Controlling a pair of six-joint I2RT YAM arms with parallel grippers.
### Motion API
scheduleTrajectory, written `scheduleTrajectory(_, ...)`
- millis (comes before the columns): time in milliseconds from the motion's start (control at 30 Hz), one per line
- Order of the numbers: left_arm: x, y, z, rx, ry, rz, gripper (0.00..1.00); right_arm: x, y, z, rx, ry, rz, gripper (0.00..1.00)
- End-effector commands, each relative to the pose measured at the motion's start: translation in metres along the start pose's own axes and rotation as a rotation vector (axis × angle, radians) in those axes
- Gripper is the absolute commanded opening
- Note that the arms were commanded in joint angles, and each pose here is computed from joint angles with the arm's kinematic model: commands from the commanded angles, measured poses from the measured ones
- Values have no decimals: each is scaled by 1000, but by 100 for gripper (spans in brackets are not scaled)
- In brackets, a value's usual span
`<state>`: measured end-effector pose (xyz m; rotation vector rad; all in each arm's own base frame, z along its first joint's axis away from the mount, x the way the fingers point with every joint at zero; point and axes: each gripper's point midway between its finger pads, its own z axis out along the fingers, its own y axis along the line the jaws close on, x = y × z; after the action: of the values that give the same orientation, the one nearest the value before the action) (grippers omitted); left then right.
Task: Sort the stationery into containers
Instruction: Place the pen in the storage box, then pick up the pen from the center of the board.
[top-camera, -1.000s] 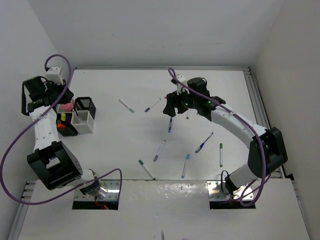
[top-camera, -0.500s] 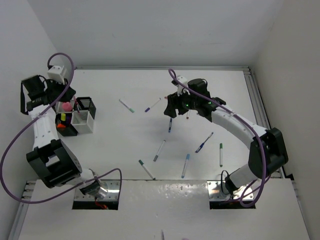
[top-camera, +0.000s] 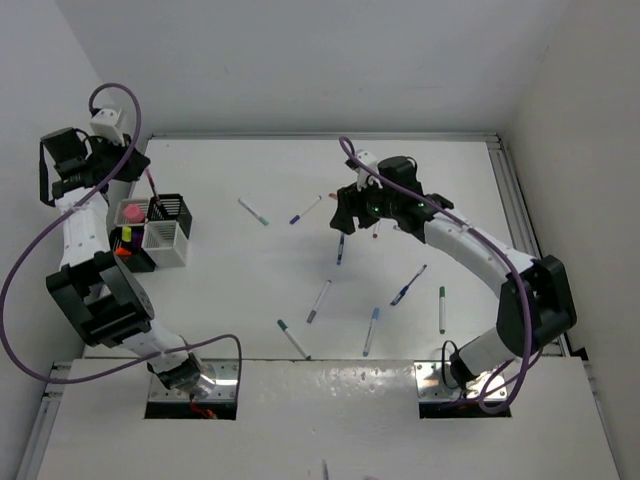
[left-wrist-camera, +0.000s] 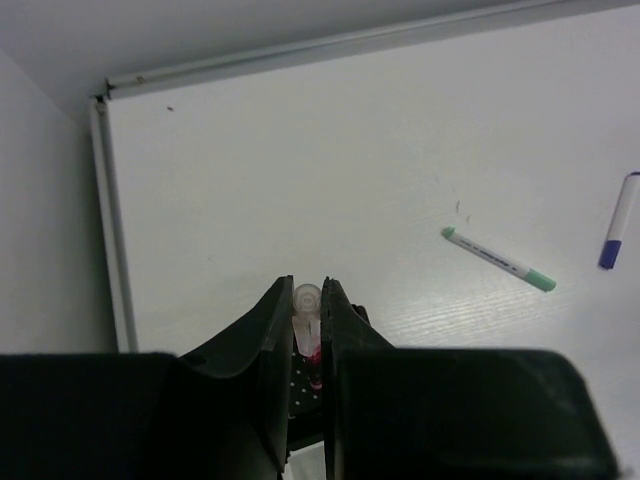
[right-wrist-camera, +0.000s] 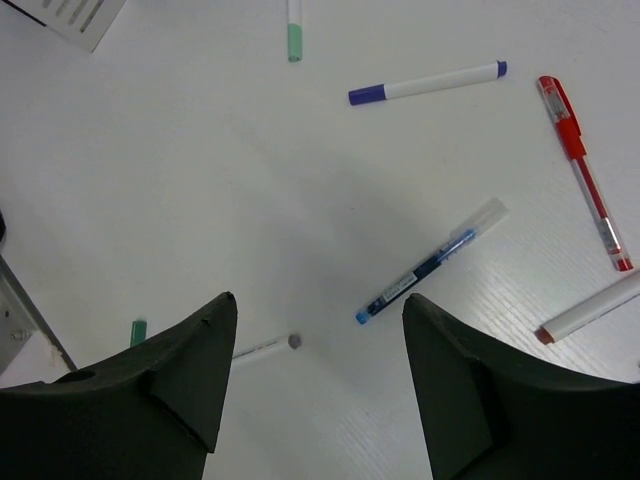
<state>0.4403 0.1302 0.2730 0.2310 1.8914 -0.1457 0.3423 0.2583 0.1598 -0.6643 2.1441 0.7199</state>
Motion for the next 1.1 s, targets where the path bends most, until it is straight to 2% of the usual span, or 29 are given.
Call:
scheduleTrajectory(0, 11, -10, 15, 46, 1, -24, 6, -6, -12, -1, 27, -26, 3, 66)
scheduleTrajectory(67, 19, -10, 19, 44, 18, -28, 7, -3, -21, 2, 49, -12, 36, 64)
scheduleTrajectory(133, 30, -10, 22, 34, 47, -15, 15, -1, -31, 3, 91, 4, 67, 62)
scheduleTrajectory(167, 34, -9, 23, 30, 58, -14, 23, 1, -35, 4, 110, 15, 91, 61)
scheduleTrajectory(200, 36, -6, 22, 5, 70, -8, 37, 11, -39, 8, 129, 51, 109, 59)
scheduleTrajectory(267, 40, -7, 24, -5, 91, 11, 48, 18, -51, 11, 205, 85, 129, 55)
scheduleTrajectory(300, 40, -4, 23, -34, 99, 16, 58, 30, -58, 15, 238, 121, 150, 52)
scheduleTrajectory(433, 31, -11, 20, -63, 93, 54, 72, 50, -82, 25, 437, 171, 199, 50)
scheduleTrajectory(567, 21, -24, 14, -91, 85, 74, 77, 60, -92, 50, 554, 222, 246, 51)
scheduleTrajectory(667, 16, -38, 7, -87, 67, 81, 77, 69, -97, 60, 644, 257, 266, 51)
scheduleTrajectory(700, 8, -44, 1, -87, 44, 94, 78, 62, -93, 67, 647, 248, 262, 51)
scheduleTrajectory(933, 11, -63, -16, -82, 30, 65, 77, 88, -86, 98, 652, 318, 266, 50)
scheduleTrajectory(1067, 7, -71, -22, -66, 16, 50, 77, 106, -88, 106, 665, 361, 270, 47)
